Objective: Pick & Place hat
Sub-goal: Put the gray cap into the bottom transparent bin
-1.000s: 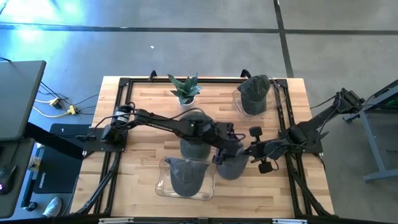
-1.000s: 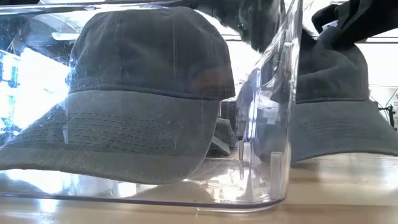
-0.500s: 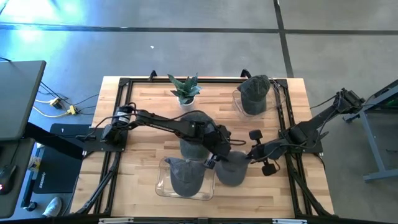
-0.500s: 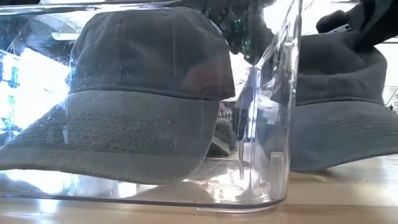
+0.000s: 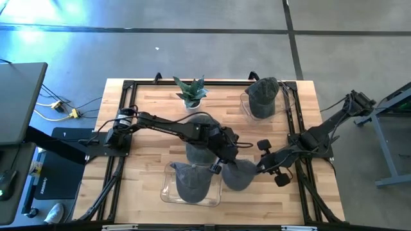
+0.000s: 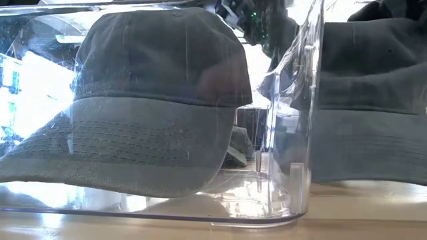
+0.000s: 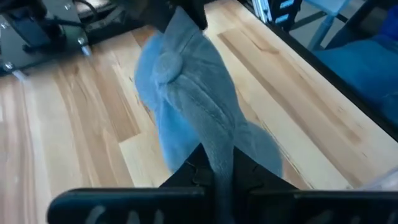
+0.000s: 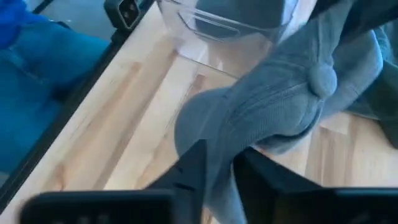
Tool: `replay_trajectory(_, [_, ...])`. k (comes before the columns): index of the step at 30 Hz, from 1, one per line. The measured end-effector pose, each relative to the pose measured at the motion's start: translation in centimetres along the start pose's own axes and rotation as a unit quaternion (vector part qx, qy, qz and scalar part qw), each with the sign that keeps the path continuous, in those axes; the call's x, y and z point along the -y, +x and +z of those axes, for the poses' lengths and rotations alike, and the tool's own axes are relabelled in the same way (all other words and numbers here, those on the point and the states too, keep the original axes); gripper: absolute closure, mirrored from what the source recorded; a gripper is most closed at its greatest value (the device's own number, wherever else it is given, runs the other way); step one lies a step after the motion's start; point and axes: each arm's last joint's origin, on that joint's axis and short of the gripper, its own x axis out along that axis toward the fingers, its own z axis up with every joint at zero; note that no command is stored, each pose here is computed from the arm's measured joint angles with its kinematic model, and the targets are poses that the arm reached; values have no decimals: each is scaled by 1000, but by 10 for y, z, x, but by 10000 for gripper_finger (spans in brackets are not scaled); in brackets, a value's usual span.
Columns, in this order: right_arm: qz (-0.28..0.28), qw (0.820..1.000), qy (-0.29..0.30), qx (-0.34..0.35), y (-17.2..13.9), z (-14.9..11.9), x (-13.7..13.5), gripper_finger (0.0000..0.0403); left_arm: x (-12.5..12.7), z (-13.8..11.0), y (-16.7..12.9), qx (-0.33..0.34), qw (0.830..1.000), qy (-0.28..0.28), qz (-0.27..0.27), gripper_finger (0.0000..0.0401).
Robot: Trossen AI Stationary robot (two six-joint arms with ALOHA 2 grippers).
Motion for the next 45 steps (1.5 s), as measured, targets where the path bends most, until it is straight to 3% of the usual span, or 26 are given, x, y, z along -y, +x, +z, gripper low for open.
replay_trajectory(9, [-48, 999, -5, -22, 12, -1, 10, 145, -1, 4, 0, 18, 1000, 6, 6, 396])
replay_trajectory(15, [-17, 998, -54, -23, 28, 2, 6, 118, -1, 4, 0, 21, 1000, 7, 6, 396])
replay_trajectory(21, [61, 996, -63, 2, 28, 2, 2, 149, 2, 5, 1, 21, 1000, 9, 3, 396])
replay_trajectory(27, [142, 989, -22, 45, 38, -32, 7, 193, 8, 7, 3, 22, 1000, 13, -3, 396])
replay_trajectory(31, [148, 984, -9, 96, 31, -38, 11, 249, 12, 12, -1, 30, 999, 19, -5, 396])
replay_trajectory(38, [170, 975, 0, 146, 14, -32, 8, 385, 10, 18, -2, 68, 997, 28, -22, 396])
replay_trajectory(42, [165, 975, -7, 149, 14, -32, 6, 384, 12, 26, -4, 119, 990, 44, -64, 384])
replay_trajectory(45, [152, 977, -14, 148, 15, -33, 6, 390, 12, 27, -3, 128, 989, 30, -72, 346])
